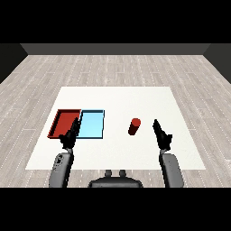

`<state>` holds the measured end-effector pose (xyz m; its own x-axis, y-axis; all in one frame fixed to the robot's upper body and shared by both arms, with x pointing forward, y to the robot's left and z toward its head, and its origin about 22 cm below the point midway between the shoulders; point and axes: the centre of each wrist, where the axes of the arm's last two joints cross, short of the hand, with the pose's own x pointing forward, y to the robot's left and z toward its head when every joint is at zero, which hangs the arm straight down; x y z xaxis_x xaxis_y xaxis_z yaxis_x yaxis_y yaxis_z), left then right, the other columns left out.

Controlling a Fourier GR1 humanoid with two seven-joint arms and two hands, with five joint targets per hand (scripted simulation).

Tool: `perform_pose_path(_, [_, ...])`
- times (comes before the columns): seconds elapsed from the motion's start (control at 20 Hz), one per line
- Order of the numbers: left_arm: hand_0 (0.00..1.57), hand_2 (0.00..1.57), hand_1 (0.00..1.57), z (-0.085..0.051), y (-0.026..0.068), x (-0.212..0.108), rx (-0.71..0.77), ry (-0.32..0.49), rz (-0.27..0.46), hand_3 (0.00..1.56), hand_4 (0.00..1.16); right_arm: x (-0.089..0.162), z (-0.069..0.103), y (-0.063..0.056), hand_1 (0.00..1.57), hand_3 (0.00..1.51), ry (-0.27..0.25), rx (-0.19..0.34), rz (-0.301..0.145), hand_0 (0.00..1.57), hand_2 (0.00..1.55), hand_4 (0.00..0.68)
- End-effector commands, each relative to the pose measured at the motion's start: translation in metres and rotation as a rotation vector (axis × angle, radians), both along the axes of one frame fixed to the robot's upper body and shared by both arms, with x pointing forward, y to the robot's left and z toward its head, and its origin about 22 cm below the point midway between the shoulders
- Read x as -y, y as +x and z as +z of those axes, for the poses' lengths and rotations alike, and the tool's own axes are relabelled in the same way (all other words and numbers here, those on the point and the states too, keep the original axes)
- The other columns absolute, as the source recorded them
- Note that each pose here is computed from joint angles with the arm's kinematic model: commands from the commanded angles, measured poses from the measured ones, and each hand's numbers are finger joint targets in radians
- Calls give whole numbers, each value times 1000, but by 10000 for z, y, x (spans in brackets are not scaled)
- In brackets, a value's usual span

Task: Pick the red can and put it in the red box

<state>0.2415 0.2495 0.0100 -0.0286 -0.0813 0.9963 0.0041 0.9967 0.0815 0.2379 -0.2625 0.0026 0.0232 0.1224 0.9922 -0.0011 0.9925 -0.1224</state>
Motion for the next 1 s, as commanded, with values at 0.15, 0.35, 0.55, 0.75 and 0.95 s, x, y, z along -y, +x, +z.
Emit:
perform_pose_path(0.15, [0, 0, 0, -11, 55, 9, -30, 13, 4, 0, 0, 550, 23, 220, 0, 0, 33, 18, -23, 0, 0, 0])
perform_pose_path(0.35, [0, 0, 0, 353, 159, 40, 371, -82, -13, 0, 0, 648, 237, 228, 0, 0, 81, 329, 31, 0, 0, 0])
perform_pose_path(0.55, [0, 0, 0, 102, 53, 91, 405, -107, -18, 0, 0, 727, -30, 327, 0, 0, 94, 350, 43, 0, 0, 0])
perform_pose_path(0.75, [0, 0, 0, 5, 117, 222, 415, -67, -12, 0, 0, 686, -154, 291, 0, 0, 106, 358, 64, 0, 0, 0])
perform_pose_path(0.95, [0, 0, 0, 78, 185, -39, 426, -102, -25, 0, 0, 853, 89, 438, 0, 0, 110, 348, 71, 0, 0, 0])
